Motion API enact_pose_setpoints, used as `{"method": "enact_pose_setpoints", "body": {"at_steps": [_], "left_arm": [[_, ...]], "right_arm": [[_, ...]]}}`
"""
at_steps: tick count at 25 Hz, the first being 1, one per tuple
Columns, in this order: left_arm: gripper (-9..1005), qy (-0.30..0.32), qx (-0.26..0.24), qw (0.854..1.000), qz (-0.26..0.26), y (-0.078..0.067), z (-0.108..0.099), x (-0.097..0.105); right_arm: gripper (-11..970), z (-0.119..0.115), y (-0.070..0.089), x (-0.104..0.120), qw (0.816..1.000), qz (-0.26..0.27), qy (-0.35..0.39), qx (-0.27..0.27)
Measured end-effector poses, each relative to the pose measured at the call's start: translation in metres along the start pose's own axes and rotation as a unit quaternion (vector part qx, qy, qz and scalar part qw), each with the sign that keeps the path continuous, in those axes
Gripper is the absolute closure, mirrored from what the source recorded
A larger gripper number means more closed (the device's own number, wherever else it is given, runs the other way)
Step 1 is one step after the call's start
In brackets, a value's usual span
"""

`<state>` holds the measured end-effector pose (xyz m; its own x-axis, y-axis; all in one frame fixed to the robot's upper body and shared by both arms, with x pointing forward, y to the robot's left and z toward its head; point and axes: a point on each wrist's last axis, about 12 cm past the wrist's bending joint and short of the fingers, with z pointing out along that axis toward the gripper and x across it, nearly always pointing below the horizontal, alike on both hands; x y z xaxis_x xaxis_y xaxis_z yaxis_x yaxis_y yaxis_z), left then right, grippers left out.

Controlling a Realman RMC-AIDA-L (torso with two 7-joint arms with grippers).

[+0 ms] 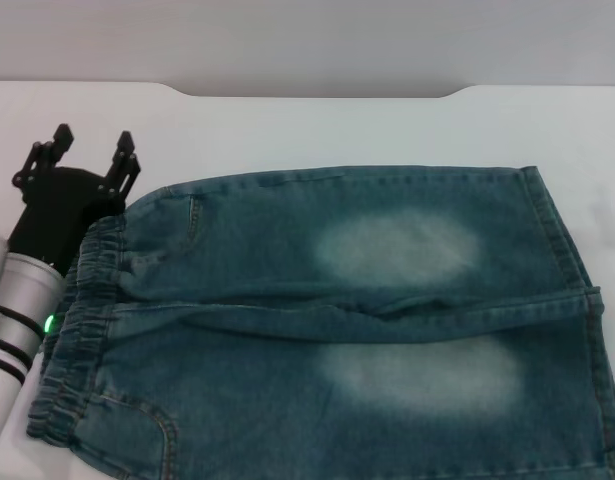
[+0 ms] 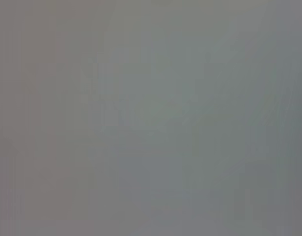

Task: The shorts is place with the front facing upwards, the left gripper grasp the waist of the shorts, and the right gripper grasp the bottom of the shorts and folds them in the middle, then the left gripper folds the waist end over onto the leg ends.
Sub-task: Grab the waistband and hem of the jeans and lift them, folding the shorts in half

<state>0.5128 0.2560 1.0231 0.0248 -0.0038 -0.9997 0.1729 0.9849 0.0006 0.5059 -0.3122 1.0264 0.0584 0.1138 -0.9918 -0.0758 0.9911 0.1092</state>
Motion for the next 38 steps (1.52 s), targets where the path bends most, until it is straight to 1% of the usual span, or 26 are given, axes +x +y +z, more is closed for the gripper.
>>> {"method": "enact_pose_setpoints", "body": {"at_steps": [1,2,3,6,7,8,9,10,11,12,13,15,16,17,19,23,24,27,29,30,33,35,36,37,38], "left_arm": [[297,0.0,0.0,1.0,0.0,0.0,0.0,0.0],[297,0.001,0.008,1.0,0.007,-0.004,0.003,-0.005],[297,0.022,0.016,0.999,0.025,-0.011,0.013,-0.015],[298,0.039,0.019,0.999,0.029,-0.013,0.017,-0.021],[298,0.065,0.02,0.997,0.022,-0.015,0.025,-0.035],[298,0.085,0.019,0.996,0.013,-0.014,0.028,-0.041],[299,0.085,0.019,0.996,0.013,-0.014,0.028,-0.041],[299,0.107,0.017,0.994,0.004,-0.011,0.032,-0.048],[299,0.107,0.017,0.994,0.004,-0.011,0.032,-0.048],[299,0.157,0.016,0.987,-0.009,-0.006,0.039,-0.062],[299,0.157,0.016,0.987,-0.009,-0.006,0.039,-0.062],[300,0.212,0.031,0.977,-0.007,-0.005,0.041,-0.074],[300,0.212,0.031,0.977,-0.007,-0.005,0.041,-0.074],[300,0.232,0.039,0.972,-0.006,-0.004,0.04,-0.082],[301,0.241,0.041,0.97,-0.01,0.0,0.039,-0.094],[302,0.245,0.039,0.969,-0.011,0.003,0.039,-0.097],[302,0.256,0.034,0.966,-0.015,0.01,0.042,-0.104],[306,0.262,0.034,0.964,-0.019,0.011,0.043,-0.106],[308,0.284,0.034,0.958,-0.032,0.014,0.045,-0.108],[310,0.295,0.034,0.954,-0.031,0.016,0.044,-0.109],[313,0.306,0.033,0.951,-0.028,0.018,0.044,-0.11],[316,0.351,0.031,0.936,-0.006,0.021,0.038,-0.112],[317,0.351,0.031,0.936,-0.006,0.021,0.038,-0.112],[318,0.367,0.03,0.93,0.003,0.021,0.034,-0.114],[320,0.367,0.03,0.93,0.003,0.021,0.034,-0.114]], "right_arm": [[305,0.007,0.002,-0.002,1.0,0.001,0.012,-0.004],[305,0.011,0.002,-0.004,1.0,-0.001,0.022,-0.003],[305,0.018,0.004,-0.008,0.999,-0.005,0.038,-0.003],[305,0.034,0.01,-0.027,0.997,-0.024,0.071,0.004],[305,0.038,0.012,-0.034,0.995,-0.034,0.089,0.009],[305,0.042,0.013,-0.044,0.994,-0.04,0.098,0.016],[305,0.046,0.013,-0.053,0.993,-0.042,0.111,0.022],[305,0.05,0.014,-0.062,0.991,-0.041,0.121,0.028],[305,0.053,0.015,-0.069,0.99,-0.039,0.132,0.034],[305,0.057,0.014,-0.077,0.988,-0.037,0.142,0.041],[305,0.059,0.013,-0.082,0.985,-0.034,0.163,0.05],[305,0.063,0.014,-0.091,0.98,-0.031,0.19,0.06],[305,0.066,0.015,-0.097,0.978,-0.029,0.199,0.062],[305,0.067,0.016,-0.102,0.976,-0.029,0.207,0.064],[306,0.07,0.017,-0.112,0.974,-0.031,0.215,0.064],[306,0.076,0.02,-0.131,0.973,-0.018,0.225,0.041],[306,0.078,0.019,-0.136,0.973,-0.011,0.228,0.03],[306,0.08,0.016,-0.145,0.969,0.017,0.245,-0.001],[306,0.078,0.012,-0.15,0.964,0.031,0.262,-0.018],[306,0.077,0.01,-0.153,0.961,0.035,0.273,-0.026],[306,0.07,0.011,-0.163,0.953,0.034,0.299,-0.046],[306,0.064,0.012,-0.171,0.95,0.032,0.307,-0.053],[306,0.058,0.012,-0.177,0.948,0.03,0.31,-0.056],[306,0.053,0.012,-0.182,0.947,0.031,0.313,-0.059],[306,0.048,0.011,-0.188,0.947,0.032,0.313,-0.059]]}}
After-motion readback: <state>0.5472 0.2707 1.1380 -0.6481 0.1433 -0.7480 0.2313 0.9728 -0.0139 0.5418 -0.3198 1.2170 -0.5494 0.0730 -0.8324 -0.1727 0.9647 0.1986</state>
